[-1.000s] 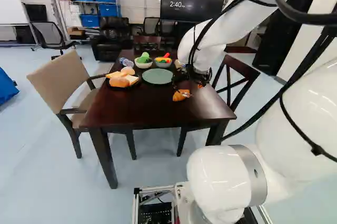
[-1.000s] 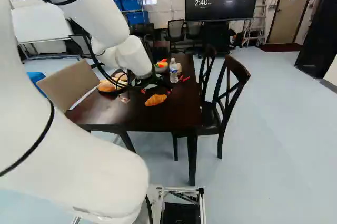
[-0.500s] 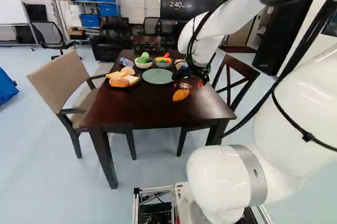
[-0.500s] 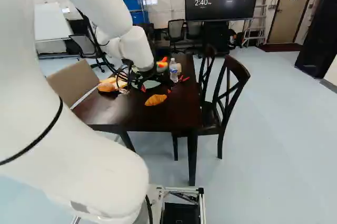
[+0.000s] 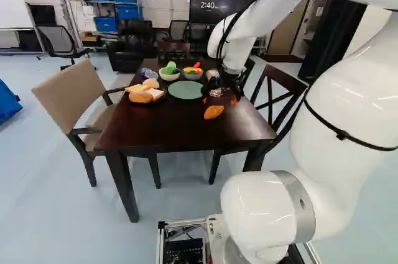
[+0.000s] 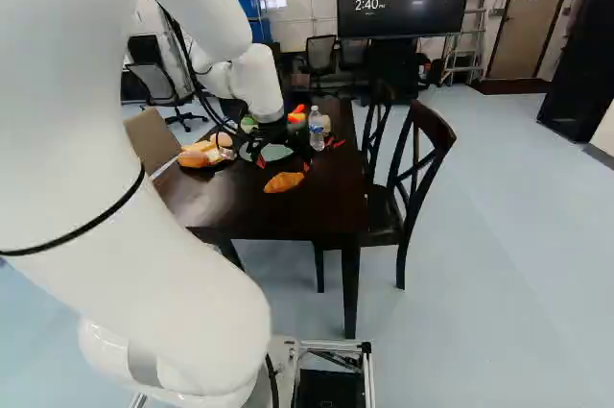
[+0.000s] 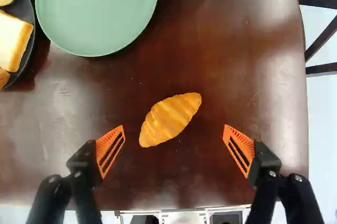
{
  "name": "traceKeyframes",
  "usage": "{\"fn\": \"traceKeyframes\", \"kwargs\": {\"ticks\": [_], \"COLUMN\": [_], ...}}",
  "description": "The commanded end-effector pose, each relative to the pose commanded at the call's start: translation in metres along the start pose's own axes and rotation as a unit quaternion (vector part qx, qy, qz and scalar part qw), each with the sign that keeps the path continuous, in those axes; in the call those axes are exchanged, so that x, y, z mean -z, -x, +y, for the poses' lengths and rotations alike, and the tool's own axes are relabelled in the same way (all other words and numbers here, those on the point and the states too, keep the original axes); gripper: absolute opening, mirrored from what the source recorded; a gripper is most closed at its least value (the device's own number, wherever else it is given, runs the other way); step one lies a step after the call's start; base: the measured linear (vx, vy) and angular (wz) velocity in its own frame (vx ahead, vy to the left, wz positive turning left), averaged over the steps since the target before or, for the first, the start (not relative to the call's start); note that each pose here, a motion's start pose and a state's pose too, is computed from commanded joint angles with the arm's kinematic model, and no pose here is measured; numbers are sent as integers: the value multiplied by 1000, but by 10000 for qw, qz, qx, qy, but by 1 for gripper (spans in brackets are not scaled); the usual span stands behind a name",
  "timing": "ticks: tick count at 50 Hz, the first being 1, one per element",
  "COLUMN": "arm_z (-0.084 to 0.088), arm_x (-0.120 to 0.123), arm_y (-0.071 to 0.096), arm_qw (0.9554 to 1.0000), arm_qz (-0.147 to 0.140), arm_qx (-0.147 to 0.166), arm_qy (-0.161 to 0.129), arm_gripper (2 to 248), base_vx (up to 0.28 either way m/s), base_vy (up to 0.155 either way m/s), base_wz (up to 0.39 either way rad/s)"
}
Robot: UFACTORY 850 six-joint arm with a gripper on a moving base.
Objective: Move the croissant to the empty plate
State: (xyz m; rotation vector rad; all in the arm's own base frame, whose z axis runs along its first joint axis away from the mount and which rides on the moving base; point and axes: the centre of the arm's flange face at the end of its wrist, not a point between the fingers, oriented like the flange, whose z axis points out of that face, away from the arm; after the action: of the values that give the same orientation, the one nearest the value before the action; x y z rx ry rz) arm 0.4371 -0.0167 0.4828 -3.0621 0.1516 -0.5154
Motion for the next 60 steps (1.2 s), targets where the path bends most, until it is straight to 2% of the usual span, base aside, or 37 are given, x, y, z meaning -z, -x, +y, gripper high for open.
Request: {"fn": "traceKeyframes", "kwargs": {"ticks": [15,24,32,46,60], "arm_z": [0,0,0,0,0], "arm_x": [0,0,0,0,0], "arm_y": [0,0,0,0,0], "arm_qw": [10000,9991,9964,9876,9734], "arm_qz": [0,0,0,0,0], "arm_qx": [-55,-435,-842,-1570,-2291], "arm_qy": [0,0,0,0,0], "arm_gripper": [247,247,247,247,247], "base_vx": [0,0,0,0,0], "base_vy": [0,0,0,0,0], "base_wz": [0,0,0,0,0]}}
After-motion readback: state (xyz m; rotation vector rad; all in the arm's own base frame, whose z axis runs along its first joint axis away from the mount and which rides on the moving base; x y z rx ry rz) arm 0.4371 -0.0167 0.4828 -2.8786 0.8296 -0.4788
